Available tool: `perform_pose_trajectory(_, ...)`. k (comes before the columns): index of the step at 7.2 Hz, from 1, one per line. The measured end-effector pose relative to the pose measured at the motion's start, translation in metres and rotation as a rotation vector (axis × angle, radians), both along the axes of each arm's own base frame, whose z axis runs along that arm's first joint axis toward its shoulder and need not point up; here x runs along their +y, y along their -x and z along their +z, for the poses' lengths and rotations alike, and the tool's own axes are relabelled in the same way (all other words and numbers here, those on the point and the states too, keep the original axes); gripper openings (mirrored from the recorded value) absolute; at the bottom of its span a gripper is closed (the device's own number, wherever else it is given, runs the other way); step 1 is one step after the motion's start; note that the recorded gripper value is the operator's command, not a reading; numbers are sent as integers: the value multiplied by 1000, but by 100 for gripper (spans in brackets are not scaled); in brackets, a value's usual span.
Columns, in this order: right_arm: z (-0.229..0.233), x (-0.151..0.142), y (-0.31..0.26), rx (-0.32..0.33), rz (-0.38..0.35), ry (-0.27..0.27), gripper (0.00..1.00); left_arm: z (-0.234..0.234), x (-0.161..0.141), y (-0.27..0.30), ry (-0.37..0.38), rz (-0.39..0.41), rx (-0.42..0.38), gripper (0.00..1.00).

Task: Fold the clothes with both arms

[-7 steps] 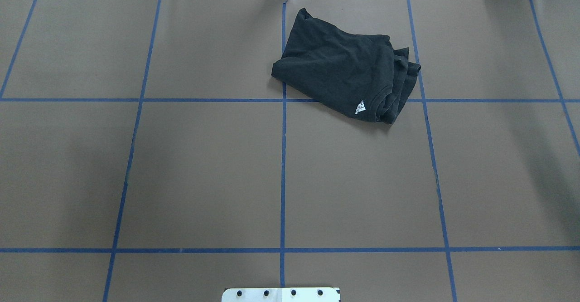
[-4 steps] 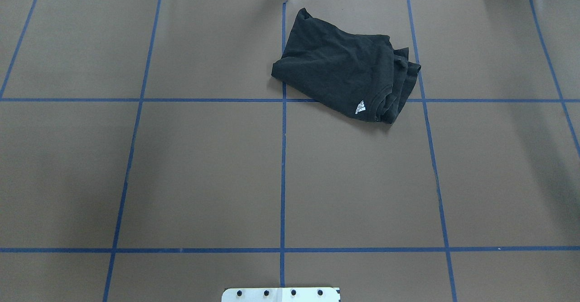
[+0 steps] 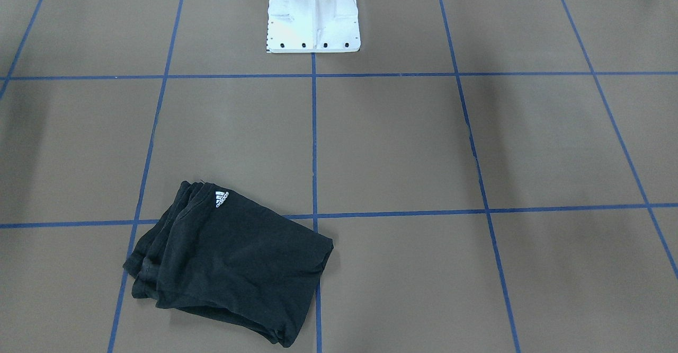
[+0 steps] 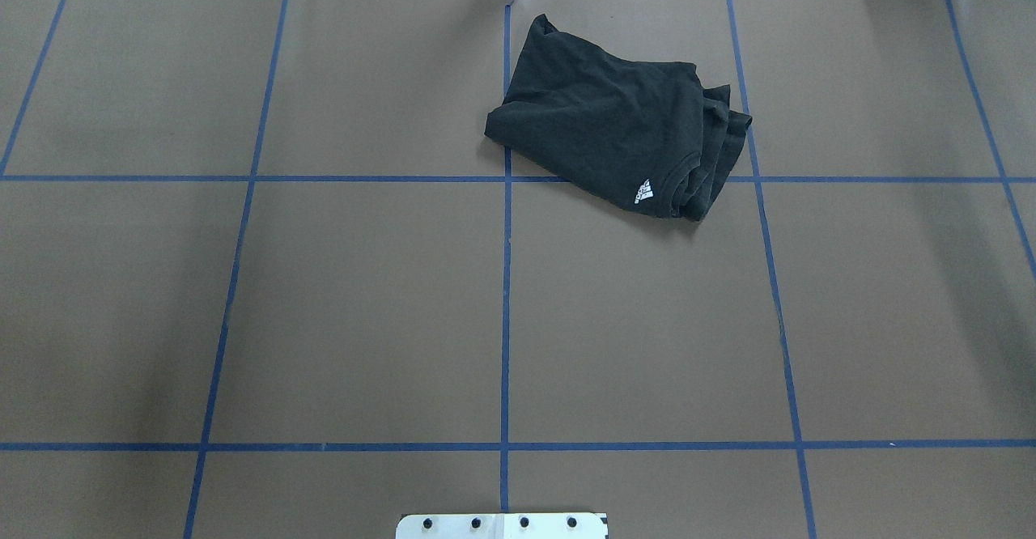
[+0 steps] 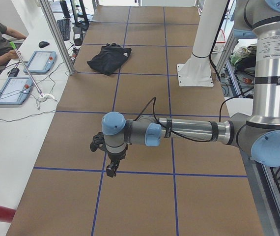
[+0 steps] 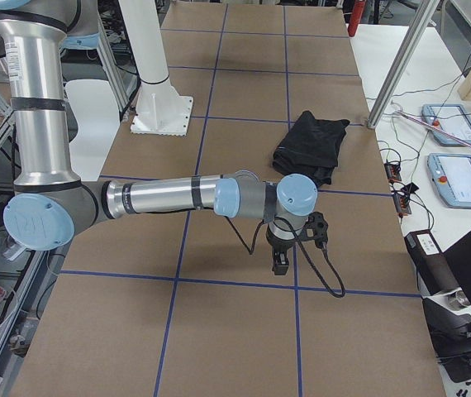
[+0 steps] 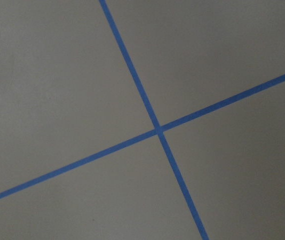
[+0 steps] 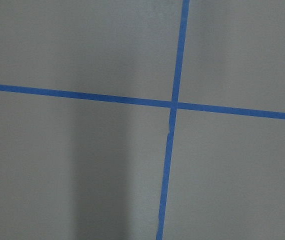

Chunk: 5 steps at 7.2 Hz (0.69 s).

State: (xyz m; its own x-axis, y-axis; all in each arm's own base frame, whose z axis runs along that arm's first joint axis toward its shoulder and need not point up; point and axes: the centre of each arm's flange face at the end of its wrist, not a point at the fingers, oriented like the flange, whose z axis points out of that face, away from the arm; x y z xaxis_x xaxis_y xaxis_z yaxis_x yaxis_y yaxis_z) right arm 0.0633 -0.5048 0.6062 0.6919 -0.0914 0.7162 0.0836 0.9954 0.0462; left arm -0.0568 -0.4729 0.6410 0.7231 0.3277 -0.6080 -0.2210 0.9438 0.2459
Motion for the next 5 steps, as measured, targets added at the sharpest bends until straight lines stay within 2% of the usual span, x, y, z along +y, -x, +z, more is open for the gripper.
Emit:
perform_pose_trajectory(2, -1, -2, 3, 3, -8, -1, 100, -15, 26, -8, 2, 1, 120, 100)
perform_pose_trajectory(3, -1, -2, 6, 4, -14, 0, 100, -21, 31, -10, 6, -4, 143, 100)
perform_pose_trajectory(5, 4, 2, 7, 4, -15, 10, 100, -22, 22, -10, 28, -37, 101, 100)
